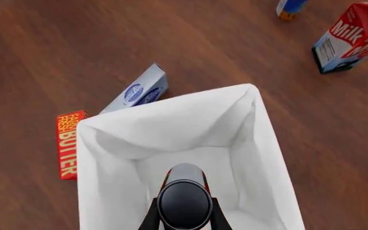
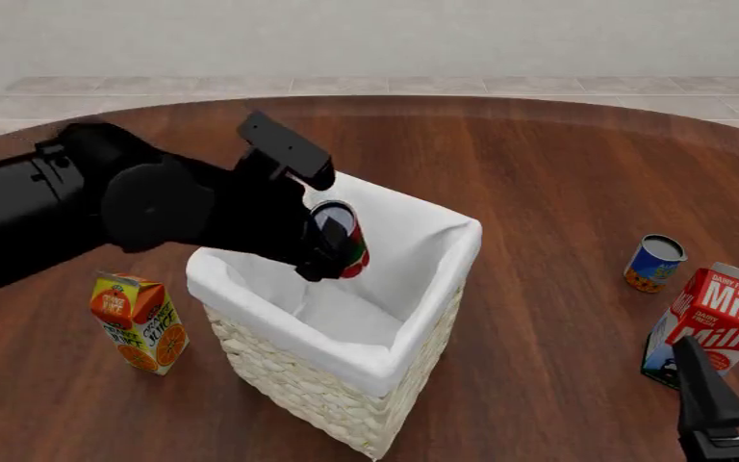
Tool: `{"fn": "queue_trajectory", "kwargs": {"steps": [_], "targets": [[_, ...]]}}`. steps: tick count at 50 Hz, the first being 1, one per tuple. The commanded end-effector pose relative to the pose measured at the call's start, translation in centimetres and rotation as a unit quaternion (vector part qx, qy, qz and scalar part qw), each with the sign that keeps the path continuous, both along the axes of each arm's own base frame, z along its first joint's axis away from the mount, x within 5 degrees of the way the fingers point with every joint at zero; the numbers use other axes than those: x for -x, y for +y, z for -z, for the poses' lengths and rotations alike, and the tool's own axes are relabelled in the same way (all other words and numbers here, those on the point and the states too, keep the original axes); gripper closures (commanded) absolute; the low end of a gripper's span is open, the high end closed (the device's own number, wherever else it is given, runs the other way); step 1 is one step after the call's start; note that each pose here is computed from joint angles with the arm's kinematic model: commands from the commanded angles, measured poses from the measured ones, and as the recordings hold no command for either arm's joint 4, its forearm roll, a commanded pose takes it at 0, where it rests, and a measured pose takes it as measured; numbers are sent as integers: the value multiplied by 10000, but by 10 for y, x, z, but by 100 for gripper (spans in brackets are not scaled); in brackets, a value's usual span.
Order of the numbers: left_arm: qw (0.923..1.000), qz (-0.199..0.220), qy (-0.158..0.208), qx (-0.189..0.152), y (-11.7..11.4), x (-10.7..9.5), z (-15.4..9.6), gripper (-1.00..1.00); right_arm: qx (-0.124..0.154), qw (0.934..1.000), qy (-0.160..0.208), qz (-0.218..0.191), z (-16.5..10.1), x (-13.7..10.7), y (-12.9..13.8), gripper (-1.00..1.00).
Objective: Pick up the alphabet soup and the tomato sauce, and put them in the basket.
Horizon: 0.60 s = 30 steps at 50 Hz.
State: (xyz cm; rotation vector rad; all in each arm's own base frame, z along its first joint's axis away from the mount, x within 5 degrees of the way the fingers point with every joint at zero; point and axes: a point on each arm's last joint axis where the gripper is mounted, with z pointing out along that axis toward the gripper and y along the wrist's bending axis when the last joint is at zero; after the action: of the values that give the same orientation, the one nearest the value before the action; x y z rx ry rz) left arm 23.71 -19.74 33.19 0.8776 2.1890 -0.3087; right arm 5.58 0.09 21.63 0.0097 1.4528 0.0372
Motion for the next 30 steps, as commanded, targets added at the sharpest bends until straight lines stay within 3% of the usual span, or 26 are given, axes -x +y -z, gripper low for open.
{"fn": "queue_trajectory", "kwargs": {"steps": [1, 30], "targets": [[9999, 112, 73, -103, -9, -3, 16, 100, -26, 10000, -1, 19, 0, 0, 0, -100], [9992, 194, 248, -232, -20, -5, 43, 100, -47, 10000, -2, 28, 0, 0, 0, -100]]}}
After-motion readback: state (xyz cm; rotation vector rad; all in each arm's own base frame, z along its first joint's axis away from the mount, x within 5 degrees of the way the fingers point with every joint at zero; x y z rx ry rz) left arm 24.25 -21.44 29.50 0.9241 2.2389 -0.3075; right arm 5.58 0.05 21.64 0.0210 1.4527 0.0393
